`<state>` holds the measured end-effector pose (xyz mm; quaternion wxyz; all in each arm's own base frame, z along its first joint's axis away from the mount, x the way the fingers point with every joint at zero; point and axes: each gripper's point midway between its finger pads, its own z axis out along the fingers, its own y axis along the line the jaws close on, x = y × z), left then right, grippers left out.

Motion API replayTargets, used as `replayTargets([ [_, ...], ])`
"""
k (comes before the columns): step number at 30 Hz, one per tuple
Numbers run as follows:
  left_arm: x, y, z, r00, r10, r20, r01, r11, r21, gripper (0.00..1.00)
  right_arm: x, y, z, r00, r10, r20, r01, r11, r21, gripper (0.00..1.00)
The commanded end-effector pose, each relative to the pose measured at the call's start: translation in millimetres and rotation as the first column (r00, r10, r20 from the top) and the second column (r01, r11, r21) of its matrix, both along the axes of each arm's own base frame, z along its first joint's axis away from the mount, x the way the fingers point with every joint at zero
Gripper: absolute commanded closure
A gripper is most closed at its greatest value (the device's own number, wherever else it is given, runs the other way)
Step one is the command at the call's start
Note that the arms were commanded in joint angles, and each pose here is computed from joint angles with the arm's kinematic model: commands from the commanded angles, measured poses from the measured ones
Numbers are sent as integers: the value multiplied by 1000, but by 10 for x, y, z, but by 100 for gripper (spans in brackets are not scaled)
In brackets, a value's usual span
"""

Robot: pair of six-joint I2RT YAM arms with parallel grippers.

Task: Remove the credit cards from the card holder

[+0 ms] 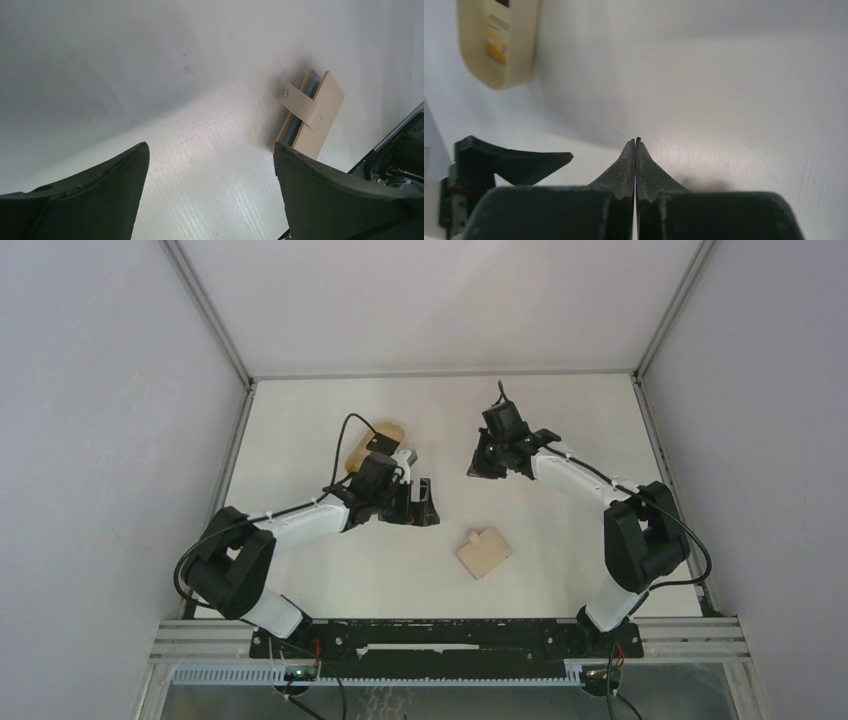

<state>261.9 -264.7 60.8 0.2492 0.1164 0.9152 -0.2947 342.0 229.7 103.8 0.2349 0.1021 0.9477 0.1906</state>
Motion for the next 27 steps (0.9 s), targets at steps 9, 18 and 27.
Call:
replayTargets([
  [9,71,85,121,999,19,48,-18,1000,-10,2,-259,-77,332,984,178,30,-174,978,-117,50],
  [18,204,485,76,984,178,-31,-180,977,-113,1,-1117,39,-18,946,323,39,-300,911,-283,0],
  [27,245,666,200,969,247,-5,-245,961,-129,0,-1540,64,-306,925,377,-39,-362,848,-387,0],
])
